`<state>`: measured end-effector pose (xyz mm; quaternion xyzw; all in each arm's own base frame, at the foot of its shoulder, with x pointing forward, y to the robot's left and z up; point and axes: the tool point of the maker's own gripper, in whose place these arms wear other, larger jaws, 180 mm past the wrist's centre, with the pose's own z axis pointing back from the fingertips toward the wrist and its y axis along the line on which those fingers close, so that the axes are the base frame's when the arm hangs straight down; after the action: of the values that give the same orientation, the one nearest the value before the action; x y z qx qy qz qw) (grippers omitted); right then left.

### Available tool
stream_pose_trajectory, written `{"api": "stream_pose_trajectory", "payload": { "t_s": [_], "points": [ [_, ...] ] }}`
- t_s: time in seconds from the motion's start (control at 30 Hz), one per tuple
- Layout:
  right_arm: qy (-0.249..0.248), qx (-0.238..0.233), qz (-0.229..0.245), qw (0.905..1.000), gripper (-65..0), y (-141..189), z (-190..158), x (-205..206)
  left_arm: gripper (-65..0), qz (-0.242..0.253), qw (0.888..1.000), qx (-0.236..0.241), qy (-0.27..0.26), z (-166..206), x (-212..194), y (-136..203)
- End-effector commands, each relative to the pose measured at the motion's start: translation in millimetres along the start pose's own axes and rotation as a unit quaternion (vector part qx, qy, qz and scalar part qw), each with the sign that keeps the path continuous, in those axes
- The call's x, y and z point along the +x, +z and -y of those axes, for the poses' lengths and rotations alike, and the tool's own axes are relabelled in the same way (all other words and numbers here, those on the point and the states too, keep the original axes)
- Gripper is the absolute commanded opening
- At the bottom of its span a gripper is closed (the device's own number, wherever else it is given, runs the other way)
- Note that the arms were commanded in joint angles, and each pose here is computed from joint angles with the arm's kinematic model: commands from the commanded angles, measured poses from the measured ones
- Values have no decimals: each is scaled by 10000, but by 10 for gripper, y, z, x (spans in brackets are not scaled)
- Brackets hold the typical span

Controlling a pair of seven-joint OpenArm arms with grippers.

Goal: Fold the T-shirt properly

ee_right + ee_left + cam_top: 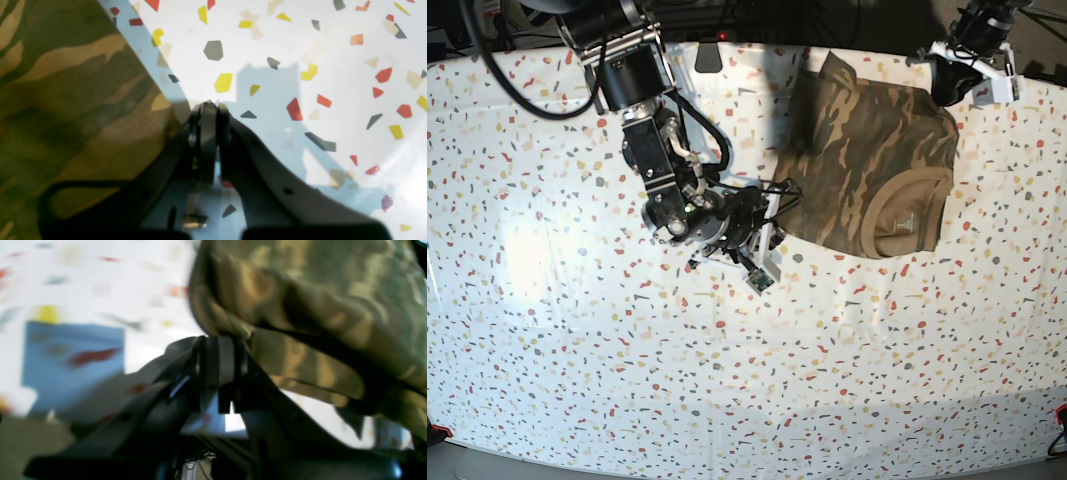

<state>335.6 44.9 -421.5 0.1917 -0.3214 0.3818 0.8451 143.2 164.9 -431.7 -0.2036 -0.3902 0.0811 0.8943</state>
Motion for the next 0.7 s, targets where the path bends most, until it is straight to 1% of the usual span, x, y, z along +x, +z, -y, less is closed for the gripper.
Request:
{"api": "stream_pose_trajectory", "payload": {
  "t_s": [0.0,0.1,0.2,0.4,0.53,0.67],
  "points": [
    [78,17,-41,10000,-650,4,-5,31,-585,-488,9987,-46,-142,57,-192,-30],
    [74,15,-86,9999,-650,6,-2,2,-585,-345,9992,2,-208,73,-38,-175],
    [61,-3,-126,9999,-650,24,20,-50,-585,-260,9986,138,-432,50,125,-329],
    [132,-90,-112,9998,-650,128,24,-143,-585,-40,9966,221,-791,25,475,-618],
    [188,-95,34,9998,-650,231,-90,-149,-585,29,9966,223,-798,-14,638,-842],
    [154,6,205,9997,-650,302,-327,-157,-585,81,9976,172,-670,-44,792,-1081]
  ]
}}
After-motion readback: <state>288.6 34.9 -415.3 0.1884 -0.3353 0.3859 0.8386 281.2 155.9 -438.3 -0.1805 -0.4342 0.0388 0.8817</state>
